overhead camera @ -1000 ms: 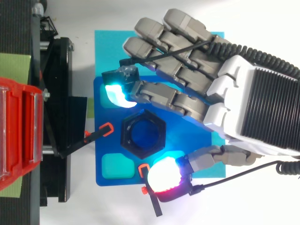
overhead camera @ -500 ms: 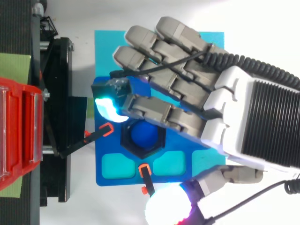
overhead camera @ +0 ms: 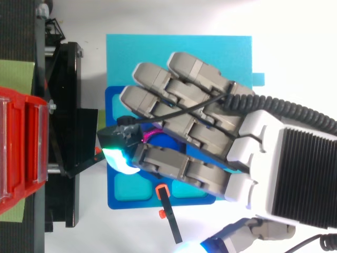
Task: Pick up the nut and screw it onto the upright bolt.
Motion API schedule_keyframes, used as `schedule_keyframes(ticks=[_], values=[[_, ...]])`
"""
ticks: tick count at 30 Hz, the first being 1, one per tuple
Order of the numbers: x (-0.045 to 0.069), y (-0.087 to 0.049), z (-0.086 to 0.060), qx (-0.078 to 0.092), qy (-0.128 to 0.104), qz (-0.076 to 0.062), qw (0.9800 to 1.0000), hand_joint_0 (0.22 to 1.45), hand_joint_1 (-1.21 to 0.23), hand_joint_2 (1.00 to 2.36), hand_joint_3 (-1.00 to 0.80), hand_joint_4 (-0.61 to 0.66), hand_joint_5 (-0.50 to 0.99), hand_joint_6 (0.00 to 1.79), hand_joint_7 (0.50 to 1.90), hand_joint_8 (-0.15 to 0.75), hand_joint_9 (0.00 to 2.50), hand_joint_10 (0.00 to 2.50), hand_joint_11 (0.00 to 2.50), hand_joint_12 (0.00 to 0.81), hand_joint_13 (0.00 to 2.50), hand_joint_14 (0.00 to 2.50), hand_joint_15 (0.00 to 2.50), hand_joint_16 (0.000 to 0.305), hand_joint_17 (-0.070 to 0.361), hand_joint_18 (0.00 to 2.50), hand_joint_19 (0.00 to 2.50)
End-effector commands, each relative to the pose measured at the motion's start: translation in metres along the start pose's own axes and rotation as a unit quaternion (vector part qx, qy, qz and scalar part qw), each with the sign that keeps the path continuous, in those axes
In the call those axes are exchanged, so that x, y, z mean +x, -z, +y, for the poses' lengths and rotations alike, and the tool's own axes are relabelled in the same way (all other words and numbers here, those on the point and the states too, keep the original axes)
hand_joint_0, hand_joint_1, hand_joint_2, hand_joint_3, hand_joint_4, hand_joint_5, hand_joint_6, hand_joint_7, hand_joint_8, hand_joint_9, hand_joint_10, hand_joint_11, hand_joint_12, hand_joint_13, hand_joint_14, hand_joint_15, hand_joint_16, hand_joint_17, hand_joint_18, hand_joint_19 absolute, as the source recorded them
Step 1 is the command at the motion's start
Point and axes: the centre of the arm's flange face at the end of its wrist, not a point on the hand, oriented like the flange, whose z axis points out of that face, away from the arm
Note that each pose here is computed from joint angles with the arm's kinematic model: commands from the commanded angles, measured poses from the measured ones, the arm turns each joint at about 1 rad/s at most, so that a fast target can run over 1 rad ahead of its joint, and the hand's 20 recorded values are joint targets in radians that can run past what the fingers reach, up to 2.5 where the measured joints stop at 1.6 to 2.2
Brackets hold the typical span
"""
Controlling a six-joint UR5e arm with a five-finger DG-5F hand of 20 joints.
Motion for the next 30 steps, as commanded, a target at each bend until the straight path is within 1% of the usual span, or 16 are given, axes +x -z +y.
schedule_keyframes(ticks=[1, 4, 8, 10, 13, 18, 25, 26, 27, 30], values=[[0.002, 0.002, 0.004, -0.001, 0.0, 0.004, 1.0, 0.45, 0.05, 1.0, -0.5, 0.16, -0.17, 0.5, 0.76, 0.26, 0.21, 0.0, 0.0, 0.388, 0.11, 0.0, 0.0, 0.049, 0.111, 0.0, 0.0], [0.003, 0.004, 0.003, -0.001, 0.004, 0.013, 0.9999, 0.44, 0.06, 1.0, -0.5, 0.18, -0.16, 0.5, 0.81, 0.262, 0.22, 0.0, 0.0, 0.389, 0.12, 0.0, 0.0, 0.05, 0.112, 0.0, 0.0], [0.005, 0.005, 0.001, 0.0, 0.009, 0.022, 0.9997, 0.42, 0.07, 1.0, -0.5, 0.18, -0.15, 0.5, 0.81, 0.27, 0.22, 0.0, 0.0, 0.398, 0.11, 0.0, 0.0, 0.051, 0.116, 0.0, 0.0], [0.005, 0.005, 0.001, 0.0, 0.01, 0.022, 0.9997, 0.42, 0.08, 1.0, -0.5, 0.2, -0.15, 0.5, 0.85, 0.272, 0.22, 0.0, 0.0, 0.402, 0.11, 0.0, 0.0, 0.052, 0.117, 0.0, 0.0], [0.005, 0.005, -0.003, 0.001, 0.011, 0.023, 0.9997, 0.42, 0.08, 1.0, -0.5, 0.22, -0.14, 0.5, 0.89, 0.272, 0.22, 0.0, 0.0, 0.403, 0.11, 0.0, 0.0, 0.052, 0.117, 0.0, 0.0], [0.006, 0.006, -0.007, 0.002, 0.015, 0.031, 0.9994, 0.42, 0.09, 1.0, -0.5, 0.22, -0.14, 0.5, 0.91, 0.272, 0.22, 0.0, 0.0, 0.401, 0.11, 0.0, 0.0, 0.052, 0.116, 0.0, 0.0], [0.006, 0.006, -0.008, 0.001, 0.016, 0.031, 0.9994, 0.42, 0.09, 1.0, -0.5, 0.24, -0.13, 0.5, 0.97, 0.275, 0.25, 0.0, 0.0, 0.398, 0.11, 0.0, 0.0, 0.051, 0.115, 0.0, 0.0], [0.006, 0.006, -0.009, 0.002, 0.016, 0.032, 0.9994, 0.42, 0.09, 1.0, -0.5, 0.24, -0.13, 0.5, 0.98, 0.276, 0.25, 0.0, 0.0, 0.397, 0.11, 0.0, 0.0, 0.051, 0.114, 0.0, 0.0], [0.005, 0.004, -0.014, 0.004, 0.018, 0.031, 0.9993, 0.42, 0.09, 1.0, -0.5, 0.24, -0.13, 0.5, 0.99, 0.276, 0.25, 0.0, 0.0, 0.396, 0.12, 0.0, 0.0, 0.051, 0.114, 0.0, 0.0], [0.004, 0.003, -0.016, 0.004, 0.018, 0.031, 0.9993, 0.43, 0.09, 1.0, -0.5, 0.24, -0.13, 0.5, 1.02, 0.277, 0.26, 0.0, 0.0, 0.392, 0.13, 0.0, 0.0, 0.05, 0.113, 0.0, 0.0]])
